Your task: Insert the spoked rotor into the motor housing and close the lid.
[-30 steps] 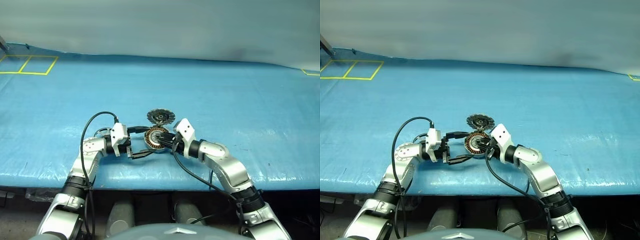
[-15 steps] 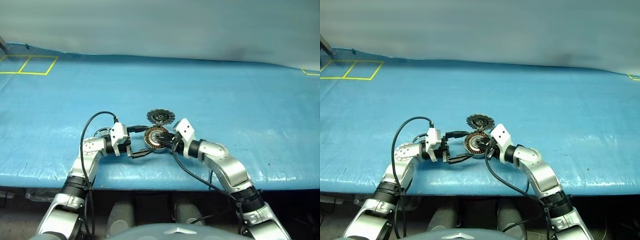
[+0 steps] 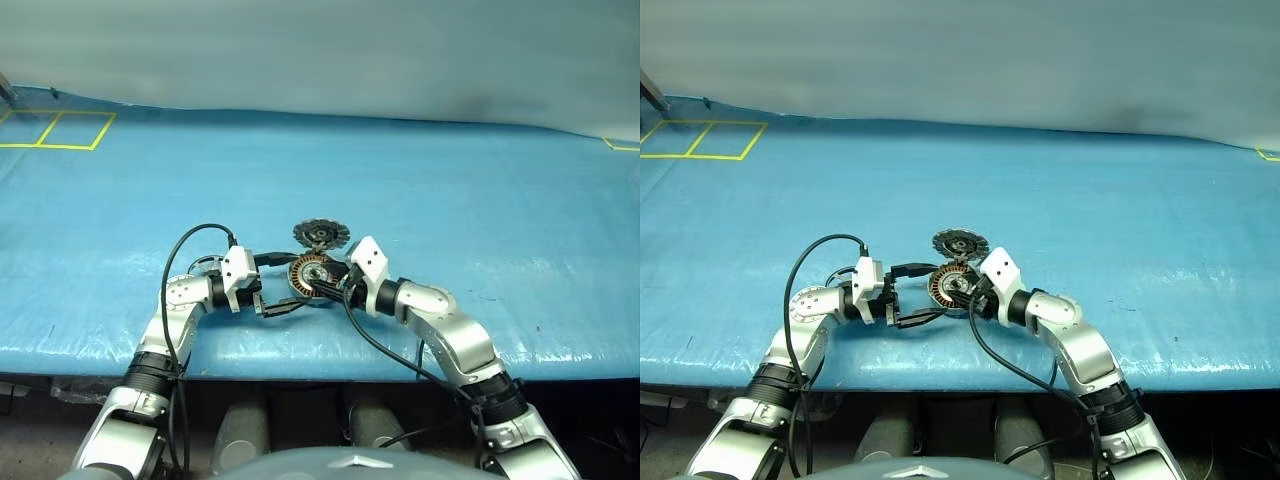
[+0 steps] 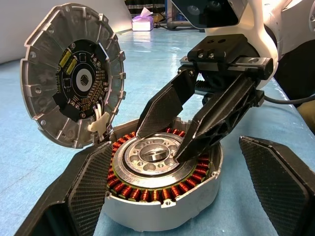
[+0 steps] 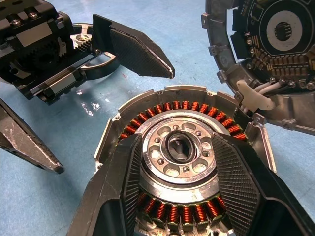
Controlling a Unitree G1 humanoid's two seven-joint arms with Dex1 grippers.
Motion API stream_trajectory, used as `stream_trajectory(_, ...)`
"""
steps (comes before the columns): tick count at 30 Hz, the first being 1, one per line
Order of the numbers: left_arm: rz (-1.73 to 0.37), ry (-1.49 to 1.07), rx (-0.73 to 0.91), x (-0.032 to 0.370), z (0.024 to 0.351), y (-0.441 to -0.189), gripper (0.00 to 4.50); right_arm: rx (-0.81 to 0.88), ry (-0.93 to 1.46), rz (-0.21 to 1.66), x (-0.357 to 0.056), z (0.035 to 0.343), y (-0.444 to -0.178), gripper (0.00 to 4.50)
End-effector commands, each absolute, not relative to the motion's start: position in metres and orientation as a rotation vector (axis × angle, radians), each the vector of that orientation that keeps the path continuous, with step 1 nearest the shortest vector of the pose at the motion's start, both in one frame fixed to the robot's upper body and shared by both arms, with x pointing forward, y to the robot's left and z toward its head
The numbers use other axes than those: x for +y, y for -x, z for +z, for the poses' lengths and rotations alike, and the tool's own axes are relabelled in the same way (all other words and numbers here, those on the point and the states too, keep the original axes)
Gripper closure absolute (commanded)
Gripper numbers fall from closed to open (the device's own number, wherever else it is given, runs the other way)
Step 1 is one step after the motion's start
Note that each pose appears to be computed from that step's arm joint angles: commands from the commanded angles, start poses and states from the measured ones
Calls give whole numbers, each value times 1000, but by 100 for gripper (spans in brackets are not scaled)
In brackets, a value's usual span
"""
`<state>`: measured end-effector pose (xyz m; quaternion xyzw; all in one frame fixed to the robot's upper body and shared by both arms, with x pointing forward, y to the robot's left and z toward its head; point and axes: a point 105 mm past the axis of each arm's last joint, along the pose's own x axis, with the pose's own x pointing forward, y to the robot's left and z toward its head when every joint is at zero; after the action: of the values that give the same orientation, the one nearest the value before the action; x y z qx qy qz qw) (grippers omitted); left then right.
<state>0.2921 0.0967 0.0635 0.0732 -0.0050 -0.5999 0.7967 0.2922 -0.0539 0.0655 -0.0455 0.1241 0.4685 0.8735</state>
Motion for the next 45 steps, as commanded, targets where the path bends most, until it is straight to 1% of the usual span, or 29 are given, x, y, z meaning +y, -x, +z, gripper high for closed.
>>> stream_trajectory(1, -1278, -176, -57, 97, 73, -296, 0, 183, 108, 989, -50, 83, -294, 210)
stream_trajectory(6, -1276, -178, -57, 97, 72, -296, 0, 154, 65, 1002, -47, 91, -295, 210)
stream_trajectory(7, -1276, -178, -57, 97, 72, -296, 0, 152, 62, 1003, -46, 91, -295, 249)
stream_trajectory(8, -1276, -178, -57, 97, 72, -296, 0, 152, 61, 1004, -46, 91, -295, 267)
stream_trajectory(13, -1274, -177, -56, 96, 71, -296, 0, 152, 58, 1000, -45, 91, -298, 432)
stream_trajectory(14, -1274, -177, -56, 96, 71, -296, 0, 152, 57, 1001, -45, 91, -298, 444)
stream_trajectory(24, -1265, -179, -51, 98, 70, -296, 0, 177, 57, 1020, -34, 82, -301, 444)
stream_trajectory(39, -1254, -184, -49, 100, 69, -297, 0, 258, 100, 966, -43, 60, -302, 444)
stream_trajectory(45, -1246, -184, -50, 101, 70, -299, 0, 260, 147, 982, -42, 56, -299, 444)
